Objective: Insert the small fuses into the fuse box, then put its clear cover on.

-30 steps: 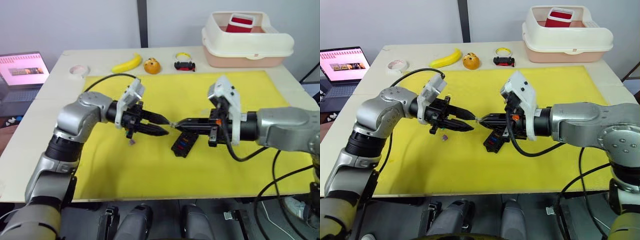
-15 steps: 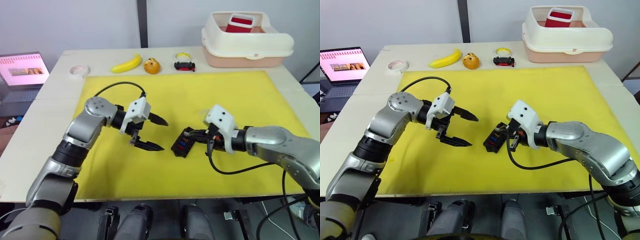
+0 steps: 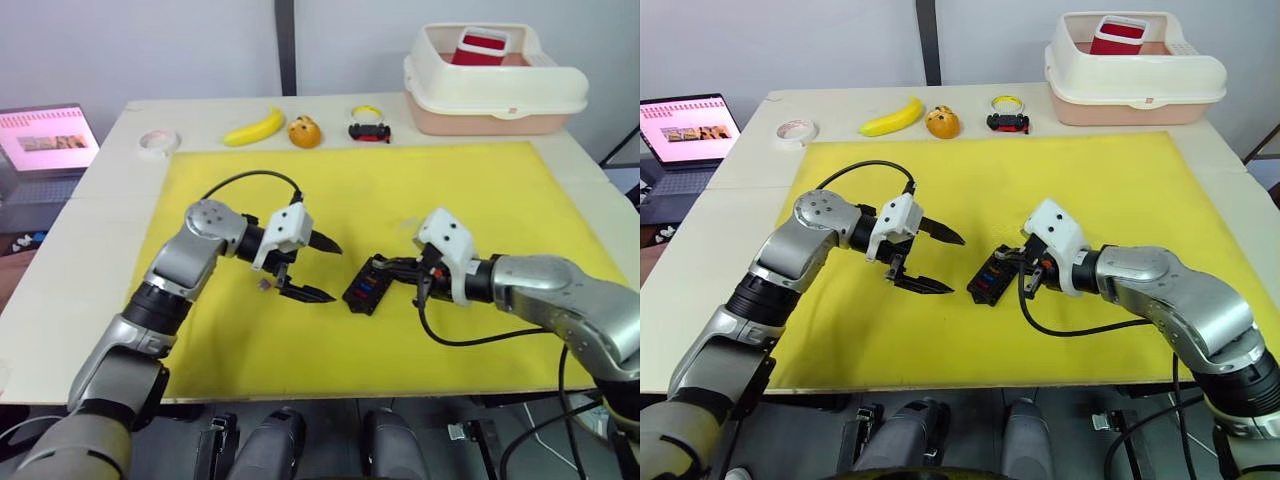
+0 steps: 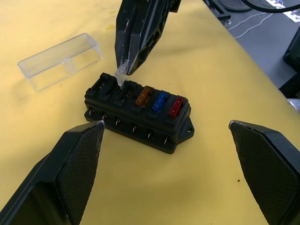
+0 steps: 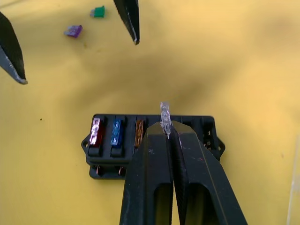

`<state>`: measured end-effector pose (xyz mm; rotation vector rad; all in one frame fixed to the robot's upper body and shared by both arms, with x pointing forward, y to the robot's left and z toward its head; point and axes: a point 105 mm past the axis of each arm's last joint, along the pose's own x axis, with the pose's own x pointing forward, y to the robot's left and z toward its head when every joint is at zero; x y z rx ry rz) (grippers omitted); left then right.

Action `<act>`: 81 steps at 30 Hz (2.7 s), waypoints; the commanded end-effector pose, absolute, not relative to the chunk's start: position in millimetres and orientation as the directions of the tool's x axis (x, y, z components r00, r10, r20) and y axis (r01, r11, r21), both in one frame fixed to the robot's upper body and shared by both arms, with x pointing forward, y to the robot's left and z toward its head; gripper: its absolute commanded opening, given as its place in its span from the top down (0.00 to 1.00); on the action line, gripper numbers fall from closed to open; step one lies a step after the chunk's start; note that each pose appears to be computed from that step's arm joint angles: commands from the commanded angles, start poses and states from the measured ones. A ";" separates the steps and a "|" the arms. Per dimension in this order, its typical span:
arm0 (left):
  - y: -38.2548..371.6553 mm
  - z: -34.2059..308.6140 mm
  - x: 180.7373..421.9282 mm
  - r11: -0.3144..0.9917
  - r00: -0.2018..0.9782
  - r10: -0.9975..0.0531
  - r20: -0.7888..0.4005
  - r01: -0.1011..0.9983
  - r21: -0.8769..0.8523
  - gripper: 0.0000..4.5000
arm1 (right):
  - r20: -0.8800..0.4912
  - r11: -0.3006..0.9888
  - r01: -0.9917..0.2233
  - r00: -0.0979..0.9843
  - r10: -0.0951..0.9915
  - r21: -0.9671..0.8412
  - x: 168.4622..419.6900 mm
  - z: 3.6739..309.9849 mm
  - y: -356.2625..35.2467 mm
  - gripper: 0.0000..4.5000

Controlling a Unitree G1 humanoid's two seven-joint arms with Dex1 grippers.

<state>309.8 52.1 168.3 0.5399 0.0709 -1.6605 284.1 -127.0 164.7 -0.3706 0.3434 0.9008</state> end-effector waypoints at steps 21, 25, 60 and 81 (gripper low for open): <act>53.5 167.9 306.0 -0.189 -0.067 -0.916 -0.396 0.942 0.278 0.01 | -0.419 0.581 -0.792 0.599 0.682 -0.186 288.4 162.4 -129.9 1.00; 53.4 167.2 305.3 -0.191 -0.069 -0.915 -0.398 0.942 0.277 0.01 | -0.421 0.590 -0.786 0.606 0.675 -0.185 290.9 159.5 -132.0 1.00; 54.0 165.7 303.4 -0.197 -0.069 -0.910 -0.409 0.939 0.280 0.01 | -0.408 0.572 -0.799 0.592 0.695 -0.184 290.2 166.1 -126.3 1.00; 54.8 165.6 304.0 -0.200 -0.066 -0.907 -0.417 0.937 0.285 0.01 | -0.419 0.573 -0.801 0.586 0.694 -0.172 289.4 156.2 -124.4 1.00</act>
